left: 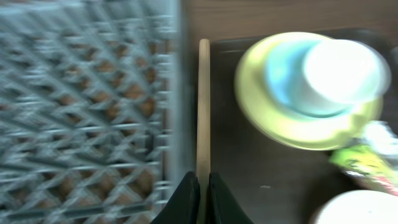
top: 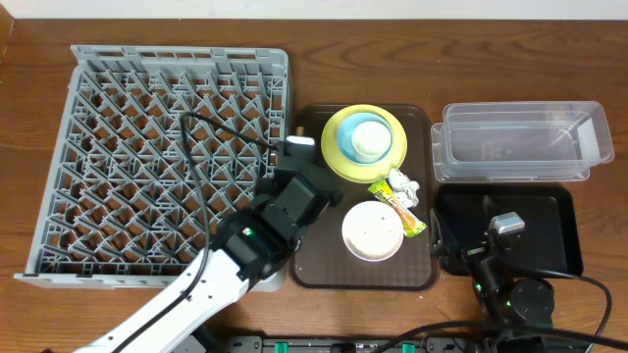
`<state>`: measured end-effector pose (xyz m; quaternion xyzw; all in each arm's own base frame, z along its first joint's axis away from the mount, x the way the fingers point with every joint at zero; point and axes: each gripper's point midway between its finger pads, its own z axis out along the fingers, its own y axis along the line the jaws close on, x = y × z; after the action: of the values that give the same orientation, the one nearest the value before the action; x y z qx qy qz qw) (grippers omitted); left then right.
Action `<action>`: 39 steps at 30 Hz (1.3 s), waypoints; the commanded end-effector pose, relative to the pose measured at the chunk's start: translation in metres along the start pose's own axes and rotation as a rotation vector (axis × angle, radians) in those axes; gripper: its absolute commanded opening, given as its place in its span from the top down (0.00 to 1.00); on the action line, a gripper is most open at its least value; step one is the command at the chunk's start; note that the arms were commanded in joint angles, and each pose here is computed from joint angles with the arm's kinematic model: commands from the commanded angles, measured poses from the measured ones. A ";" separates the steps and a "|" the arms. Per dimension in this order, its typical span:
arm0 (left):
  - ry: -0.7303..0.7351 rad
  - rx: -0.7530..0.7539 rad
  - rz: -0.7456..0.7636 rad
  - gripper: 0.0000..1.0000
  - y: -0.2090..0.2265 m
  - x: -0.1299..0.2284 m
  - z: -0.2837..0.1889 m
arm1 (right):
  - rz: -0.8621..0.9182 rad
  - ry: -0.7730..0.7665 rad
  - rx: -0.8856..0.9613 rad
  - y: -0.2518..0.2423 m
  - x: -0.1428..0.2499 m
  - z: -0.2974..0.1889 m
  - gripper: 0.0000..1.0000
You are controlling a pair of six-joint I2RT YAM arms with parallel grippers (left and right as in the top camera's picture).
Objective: Sort waste into correct bins and load items into the dishwasher
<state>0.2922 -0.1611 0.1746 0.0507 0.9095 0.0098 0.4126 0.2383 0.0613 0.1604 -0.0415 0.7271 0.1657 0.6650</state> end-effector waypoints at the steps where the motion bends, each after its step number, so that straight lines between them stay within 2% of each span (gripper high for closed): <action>1: -0.018 -0.155 0.035 0.92 0.034 -0.004 0.003 | -0.006 -0.002 0.011 -0.003 0.000 0.000 0.01; 5: 0.034 -0.209 0.015 0.92 0.052 0.004 0.019 | -0.006 -0.002 0.011 -0.003 0.000 0.000 0.01; 11: 0.144 -0.185 -0.013 0.92 0.054 0.023 0.049 | -0.006 -0.002 0.011 -0.003 0.000 0.000 0.01; 15: 0.181 -0.122 0.067 0.92 0.045 0.028 0.059 | -0.006 -0.002 0.011 -0.003 0.000 0.000 0.01; 24: 0.207 -0.121 0.091 0.91 0.042 0.035 0.068 | -0.006 -0.002 0.011 -0.003 0.000 0.000 0.01; 39: 0.221 -0.142 0.042 0.91 0.047 0.039 0.073 | -0.006 -0.002 0.011 -0.003 0.000 0.000 0.01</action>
<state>0.3253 -0.1196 0.1044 0.0550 0.9429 0.0853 0.3174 0.2383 0.0612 0.1604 -0.0415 0.7271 0.1655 0.6650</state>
